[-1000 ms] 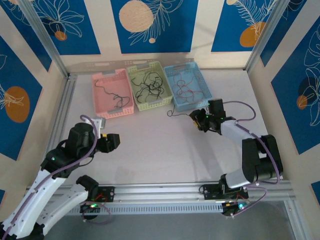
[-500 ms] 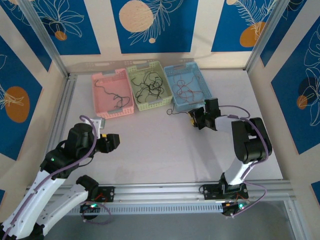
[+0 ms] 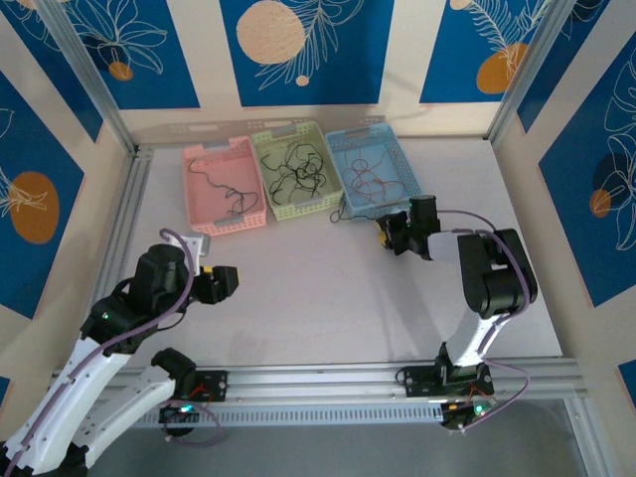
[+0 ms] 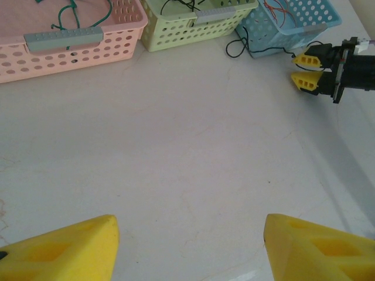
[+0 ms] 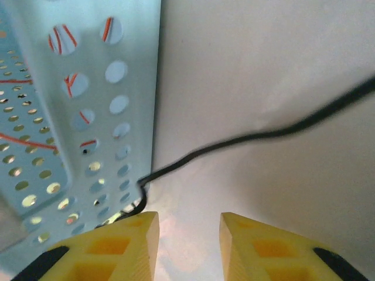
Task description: Untangle the cables
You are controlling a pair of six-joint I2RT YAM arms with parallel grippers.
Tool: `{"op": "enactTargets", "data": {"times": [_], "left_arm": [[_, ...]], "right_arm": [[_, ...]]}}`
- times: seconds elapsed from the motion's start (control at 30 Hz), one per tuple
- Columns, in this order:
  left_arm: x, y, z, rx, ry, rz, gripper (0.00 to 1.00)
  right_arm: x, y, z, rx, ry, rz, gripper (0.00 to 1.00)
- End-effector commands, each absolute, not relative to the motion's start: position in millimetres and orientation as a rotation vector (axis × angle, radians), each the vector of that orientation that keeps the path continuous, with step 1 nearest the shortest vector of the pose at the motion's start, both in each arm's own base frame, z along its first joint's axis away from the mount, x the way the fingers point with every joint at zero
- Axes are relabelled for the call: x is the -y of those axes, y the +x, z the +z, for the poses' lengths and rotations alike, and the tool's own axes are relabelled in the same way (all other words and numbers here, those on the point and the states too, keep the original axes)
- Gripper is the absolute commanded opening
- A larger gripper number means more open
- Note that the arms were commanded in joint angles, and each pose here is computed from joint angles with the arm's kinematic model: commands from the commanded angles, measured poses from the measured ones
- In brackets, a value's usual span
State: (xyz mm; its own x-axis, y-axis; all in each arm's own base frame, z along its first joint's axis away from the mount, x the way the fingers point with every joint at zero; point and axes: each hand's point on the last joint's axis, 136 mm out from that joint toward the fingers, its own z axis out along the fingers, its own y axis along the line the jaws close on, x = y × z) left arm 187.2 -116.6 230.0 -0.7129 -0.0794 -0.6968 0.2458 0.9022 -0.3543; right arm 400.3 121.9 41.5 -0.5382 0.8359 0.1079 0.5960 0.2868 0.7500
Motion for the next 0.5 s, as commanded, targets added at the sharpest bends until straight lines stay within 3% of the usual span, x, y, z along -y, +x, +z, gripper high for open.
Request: {"op": "enactTargets", "data": {"times": [0.0,0.47], "left_arm": [[115,187,231,-2.3,0.125,-0.541,0.67],[115,188,229,-2.31,0.124,-0.536,0.67]], "right_arm": [[-123,397,63,-2.203,1.268,1.131,0.37],[-135,417,46,-2.221,1.323,1.213,0.39]]}}
